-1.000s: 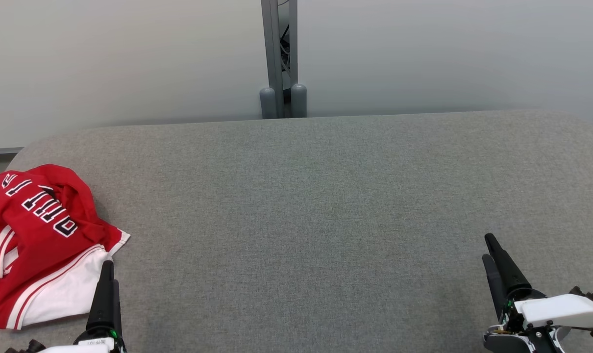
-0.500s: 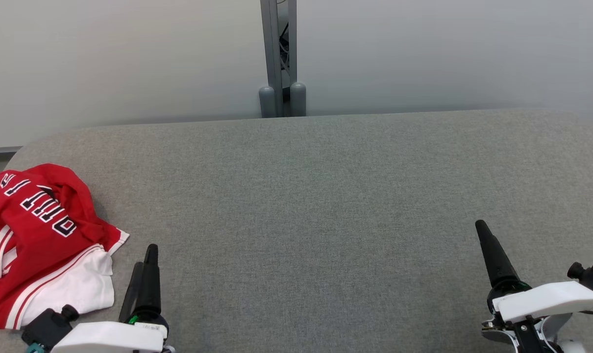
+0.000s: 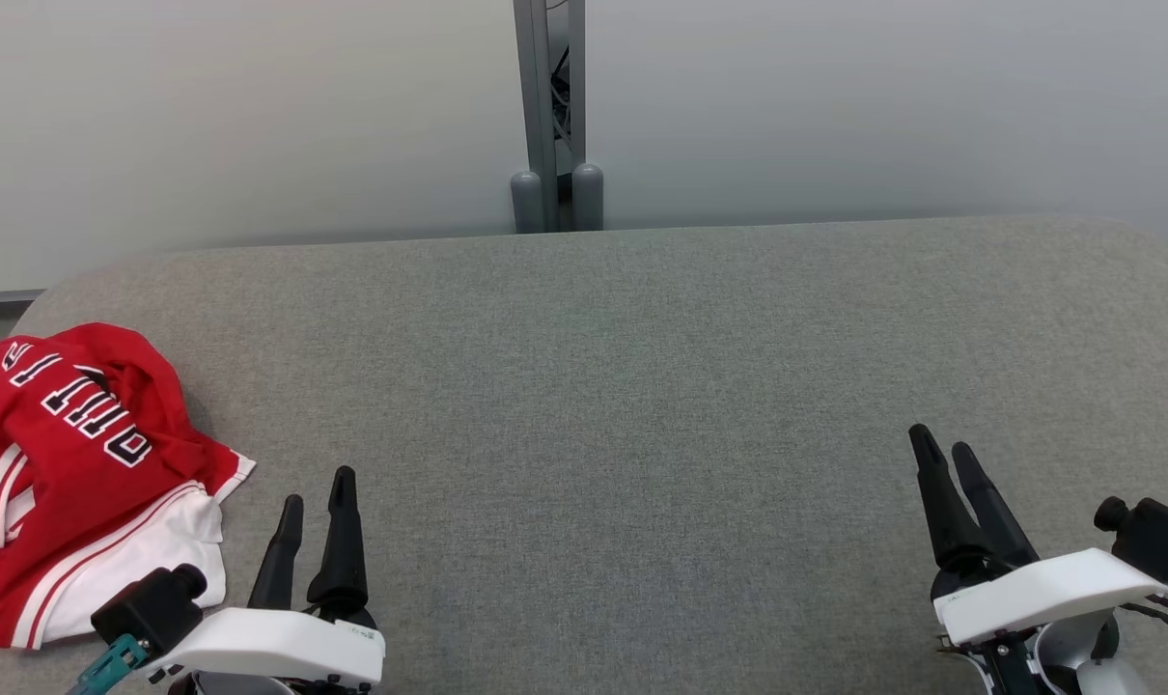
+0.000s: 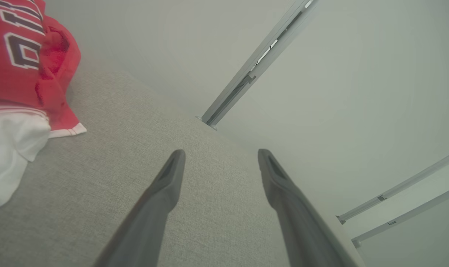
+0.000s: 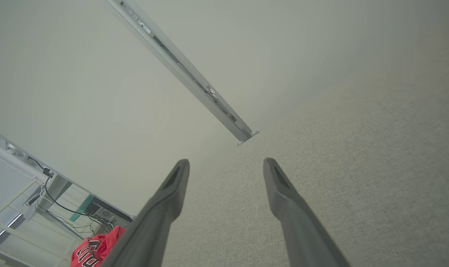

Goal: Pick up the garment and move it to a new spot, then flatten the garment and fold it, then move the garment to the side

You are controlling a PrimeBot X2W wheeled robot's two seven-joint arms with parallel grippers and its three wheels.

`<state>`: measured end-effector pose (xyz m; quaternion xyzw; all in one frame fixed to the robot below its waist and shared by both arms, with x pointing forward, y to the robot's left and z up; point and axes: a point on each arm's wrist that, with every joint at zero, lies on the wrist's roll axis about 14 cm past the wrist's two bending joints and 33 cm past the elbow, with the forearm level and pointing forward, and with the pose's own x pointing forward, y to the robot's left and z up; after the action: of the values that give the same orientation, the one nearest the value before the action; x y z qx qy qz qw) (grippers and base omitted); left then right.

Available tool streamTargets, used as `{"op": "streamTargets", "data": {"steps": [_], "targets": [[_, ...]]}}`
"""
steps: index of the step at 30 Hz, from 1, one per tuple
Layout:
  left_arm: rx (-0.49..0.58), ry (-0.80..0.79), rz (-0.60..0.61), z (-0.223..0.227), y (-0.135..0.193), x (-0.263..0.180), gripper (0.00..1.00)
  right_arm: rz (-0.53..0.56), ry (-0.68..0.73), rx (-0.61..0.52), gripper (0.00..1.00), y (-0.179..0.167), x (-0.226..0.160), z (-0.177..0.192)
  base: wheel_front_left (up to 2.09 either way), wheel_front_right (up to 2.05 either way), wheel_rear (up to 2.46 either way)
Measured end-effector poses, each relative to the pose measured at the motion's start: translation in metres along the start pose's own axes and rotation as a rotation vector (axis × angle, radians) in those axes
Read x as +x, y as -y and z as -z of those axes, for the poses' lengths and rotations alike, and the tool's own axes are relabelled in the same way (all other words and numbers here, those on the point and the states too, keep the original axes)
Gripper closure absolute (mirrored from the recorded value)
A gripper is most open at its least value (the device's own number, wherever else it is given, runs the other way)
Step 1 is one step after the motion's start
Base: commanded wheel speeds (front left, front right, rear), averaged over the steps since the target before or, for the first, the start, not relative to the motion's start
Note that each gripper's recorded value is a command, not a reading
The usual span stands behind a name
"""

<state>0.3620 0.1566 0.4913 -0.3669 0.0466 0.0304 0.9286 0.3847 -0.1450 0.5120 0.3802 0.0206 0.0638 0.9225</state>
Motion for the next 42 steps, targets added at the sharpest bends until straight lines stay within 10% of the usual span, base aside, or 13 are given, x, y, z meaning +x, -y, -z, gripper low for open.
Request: {"op": "streamTargets", "data": {"steps": [42], "targets": [[0.432, 0.150, 0.121, -0.012, 0.045, 0.003, 0.00, -0.092, 0.106, -0.454, 0.00, -0.025, -0.001, -0.016, 0.00, 0.00, 0.00]]}}
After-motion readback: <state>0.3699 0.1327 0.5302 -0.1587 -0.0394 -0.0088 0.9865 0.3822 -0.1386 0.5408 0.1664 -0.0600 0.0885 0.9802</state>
